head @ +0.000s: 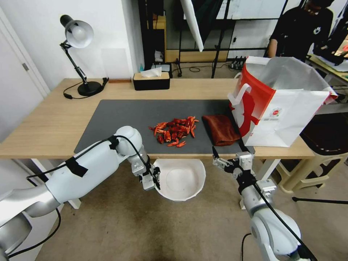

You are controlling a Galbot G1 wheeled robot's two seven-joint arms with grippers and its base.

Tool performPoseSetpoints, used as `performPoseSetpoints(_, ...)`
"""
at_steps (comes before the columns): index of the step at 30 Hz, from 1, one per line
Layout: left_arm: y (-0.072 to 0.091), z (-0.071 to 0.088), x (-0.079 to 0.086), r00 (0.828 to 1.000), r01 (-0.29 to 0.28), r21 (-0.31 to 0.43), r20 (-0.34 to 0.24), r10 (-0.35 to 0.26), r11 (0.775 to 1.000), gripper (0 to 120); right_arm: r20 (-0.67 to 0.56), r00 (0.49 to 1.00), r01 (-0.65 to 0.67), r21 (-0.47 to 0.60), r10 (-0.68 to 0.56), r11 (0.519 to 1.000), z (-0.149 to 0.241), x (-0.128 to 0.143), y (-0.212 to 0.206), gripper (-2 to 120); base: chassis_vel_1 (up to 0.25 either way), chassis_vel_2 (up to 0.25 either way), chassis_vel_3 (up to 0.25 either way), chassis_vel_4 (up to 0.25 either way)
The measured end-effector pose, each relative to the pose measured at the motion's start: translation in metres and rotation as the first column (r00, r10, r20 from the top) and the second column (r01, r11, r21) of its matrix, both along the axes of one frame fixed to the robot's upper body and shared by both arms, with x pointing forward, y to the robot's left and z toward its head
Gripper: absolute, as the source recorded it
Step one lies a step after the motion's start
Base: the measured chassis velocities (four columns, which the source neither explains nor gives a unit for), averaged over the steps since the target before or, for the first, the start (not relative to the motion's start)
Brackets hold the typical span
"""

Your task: Sweep shrimp from table into container with towel, then put container into takeout bag.

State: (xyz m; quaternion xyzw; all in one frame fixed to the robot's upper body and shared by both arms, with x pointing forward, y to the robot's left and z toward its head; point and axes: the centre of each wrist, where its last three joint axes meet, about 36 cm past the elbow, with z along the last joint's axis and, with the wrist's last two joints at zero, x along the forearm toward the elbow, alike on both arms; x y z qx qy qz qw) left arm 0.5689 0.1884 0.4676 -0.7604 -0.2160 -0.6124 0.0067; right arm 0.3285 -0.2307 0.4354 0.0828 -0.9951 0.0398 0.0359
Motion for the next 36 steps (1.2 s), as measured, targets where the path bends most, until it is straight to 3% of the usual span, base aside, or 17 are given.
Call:
performPoseSetpoints(6, 0.003, -0.003, 0.000, 1.000, -0.011, 0.000, -0.006, 0.011, 1.000, 0, 0.002, 1.000, -0.020, -0.009, 0.020, 1.000, 0.005, 0.019, -0.003, 100, 0.000, 0.000, 0.000, 0.000)
performPoseSetpoints(16, 0.015, -0.011, -0.004, 0.999, -0.034, -0.008, -0.018, 0.034, 0.999, 0, -0.021, 0.998, -0.059, -0.023, 0.059, 0.998, 0.023, 0.073, -0.010, 100, 0.000, 0.000, 0.000, 0.000)
performPoseSetpoints(25, 0.022, -0.013, 0.000, 0.999, -0.051, -0.016, -0.017, 0.051, 0.999, 0, -0.212, 0.975, 0.060, -0.012, -0.061, 0.998, 0.041, 0.102, 0.018, 100, 0.000, 0.000, 0.000, 0.000)
performPoseSetpoints(36, 0.030, -0.020, 0.000, 0.998, -0.060, -0.014, -0.026, 0.060, 0.998, 0, -0.316, 0.932, 0.175, -0.035, -0.177, 0.984, 0.045, 0.120, 0.030, 100, 0.000, 0.000, 0.000, 0.000)
